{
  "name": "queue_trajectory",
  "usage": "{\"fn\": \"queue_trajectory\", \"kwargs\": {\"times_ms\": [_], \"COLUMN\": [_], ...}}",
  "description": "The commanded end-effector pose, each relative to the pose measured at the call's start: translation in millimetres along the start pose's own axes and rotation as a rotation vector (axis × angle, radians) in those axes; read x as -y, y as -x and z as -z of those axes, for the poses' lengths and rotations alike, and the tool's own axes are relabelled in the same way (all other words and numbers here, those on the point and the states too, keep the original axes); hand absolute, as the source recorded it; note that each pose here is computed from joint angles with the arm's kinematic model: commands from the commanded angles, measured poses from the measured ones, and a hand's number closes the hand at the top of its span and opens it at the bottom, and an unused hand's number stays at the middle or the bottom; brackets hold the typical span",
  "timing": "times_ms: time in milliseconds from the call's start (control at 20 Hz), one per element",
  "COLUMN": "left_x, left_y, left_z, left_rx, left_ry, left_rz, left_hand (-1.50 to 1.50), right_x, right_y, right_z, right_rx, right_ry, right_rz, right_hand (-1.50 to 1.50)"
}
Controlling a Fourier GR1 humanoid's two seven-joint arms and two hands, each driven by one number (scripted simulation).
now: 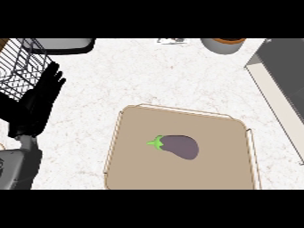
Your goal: Pick the sweet potato from the tray and place it in the tiered shelf
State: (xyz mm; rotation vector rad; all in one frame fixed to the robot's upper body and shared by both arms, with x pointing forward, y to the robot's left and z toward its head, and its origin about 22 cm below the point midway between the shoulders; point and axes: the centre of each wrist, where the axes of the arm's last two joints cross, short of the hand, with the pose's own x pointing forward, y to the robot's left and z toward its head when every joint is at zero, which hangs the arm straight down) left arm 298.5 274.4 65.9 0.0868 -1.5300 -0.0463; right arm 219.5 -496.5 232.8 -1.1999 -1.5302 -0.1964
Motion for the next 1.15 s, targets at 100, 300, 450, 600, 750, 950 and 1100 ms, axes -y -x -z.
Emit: {"fn": "queue_trajectory", "kwargs": {"times_ms": [100,300,450,600,750,950,1100], "left_x": [-1.7,1.0,2.9,-8.1,-9.3,-8.7,-6.4], "left_y": [11.4,1.1,11.3,-4.3,-1.0,19.4,10.4], "left_z": [-1.1,-4.5,-11.9,-0.4,-8.4,-5.5,-9.7], "left_rx": [-0.009,0.013,-0.009,-0.004,-0.003,-0.009,-0.009], "left_ry": [-0.019,-0.018,-0.004,-0.011,-0.021,-0.029,0.008], "left_rz": [0.012,0.001,0.005,0.015,0.012,0.013,-0.020], "left_hand": [0.00,0.00,0.00,0.00,0.00,0.00,0.00], "right_x": [53.6,124.6,154.4,188.2,216.0,225.1,221.3], "right_y": [20.1,22.5,34.8,57.4,62.3,76.5,93.6], "right_z": [11.6,16.8,1.5,-13.5,-24.6,-45.3,-63.3], "right_rx": [-0.106,-0.090,-0.073,-0.047,0.014,0.087,0.130], "right_ry": [-0.165,-0.119,-0.152,-0.174,-0.239,-0.275,-0.306], "right_rz": [0.094,0.108,0.148,0.212,0.197,0.145,0.118], "right_hand": [-1.50,-1.50,-1.50,-1.50,-1.50,-1.50,-1.50]}}
